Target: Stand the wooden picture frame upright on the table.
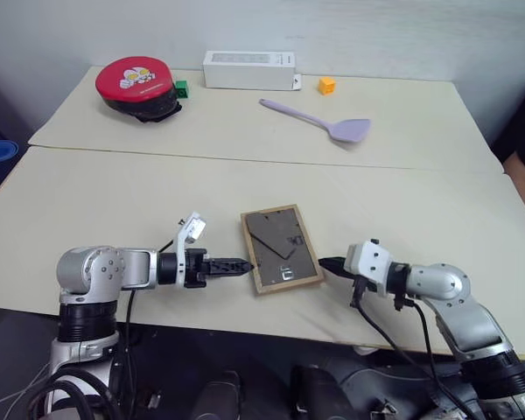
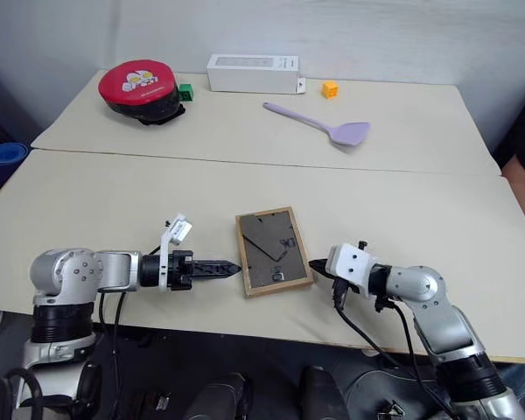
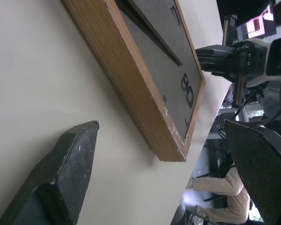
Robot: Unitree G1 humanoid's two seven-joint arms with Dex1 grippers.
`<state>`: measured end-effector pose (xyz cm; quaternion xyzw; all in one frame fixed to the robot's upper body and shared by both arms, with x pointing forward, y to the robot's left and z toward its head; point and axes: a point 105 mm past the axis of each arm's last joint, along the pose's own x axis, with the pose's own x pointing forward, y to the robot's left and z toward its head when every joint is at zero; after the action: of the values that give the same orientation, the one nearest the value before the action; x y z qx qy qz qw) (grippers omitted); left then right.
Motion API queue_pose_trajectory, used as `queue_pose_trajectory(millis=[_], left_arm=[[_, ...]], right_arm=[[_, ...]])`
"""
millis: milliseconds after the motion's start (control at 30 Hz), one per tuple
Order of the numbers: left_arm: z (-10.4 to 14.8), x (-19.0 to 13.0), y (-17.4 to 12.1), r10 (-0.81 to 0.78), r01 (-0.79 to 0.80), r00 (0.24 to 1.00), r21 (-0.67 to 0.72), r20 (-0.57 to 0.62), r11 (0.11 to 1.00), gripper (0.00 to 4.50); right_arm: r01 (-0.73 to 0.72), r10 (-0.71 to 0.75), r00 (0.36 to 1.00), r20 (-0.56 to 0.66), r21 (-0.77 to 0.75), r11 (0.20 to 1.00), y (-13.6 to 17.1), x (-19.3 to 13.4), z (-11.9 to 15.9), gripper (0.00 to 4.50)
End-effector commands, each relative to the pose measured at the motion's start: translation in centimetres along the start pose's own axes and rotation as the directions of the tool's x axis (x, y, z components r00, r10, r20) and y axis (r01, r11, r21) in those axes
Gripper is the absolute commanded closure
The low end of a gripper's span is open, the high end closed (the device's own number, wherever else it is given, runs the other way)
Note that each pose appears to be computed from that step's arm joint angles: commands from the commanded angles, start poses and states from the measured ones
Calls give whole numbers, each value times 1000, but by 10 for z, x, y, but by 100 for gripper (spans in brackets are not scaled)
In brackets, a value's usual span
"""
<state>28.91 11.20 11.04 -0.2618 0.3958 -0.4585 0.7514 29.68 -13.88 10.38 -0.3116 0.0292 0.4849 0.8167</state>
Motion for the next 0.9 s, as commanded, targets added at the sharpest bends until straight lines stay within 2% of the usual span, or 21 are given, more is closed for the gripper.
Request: queue_pose_trajectory(millis=[33,233,467,733,900], left_arm=[[-21,18,7,-15,4,996,-124,-91,992,4],[-28,33,-6,-83,48,978,-184,-189,982,4],[-26,48,-16,-144,89,972,-276,-186,957,4],[-31,13,-3,0,-50,977,-232,-212,971,4],[-26,22,-6,-31,-19,984,-276,-175,961,4]], right_arm=[[-12,12,1000,12,-32,999,-1,2,7,450],[-37,38,999,29,-45,998,6,11,19,450],[-40,41,999,23,-52,998,11,20,24,450],[-12,11,1000,-6,-59,998,7,15,20,450],[-14,14,1000,-9,-59,998,8,17,19,450]])
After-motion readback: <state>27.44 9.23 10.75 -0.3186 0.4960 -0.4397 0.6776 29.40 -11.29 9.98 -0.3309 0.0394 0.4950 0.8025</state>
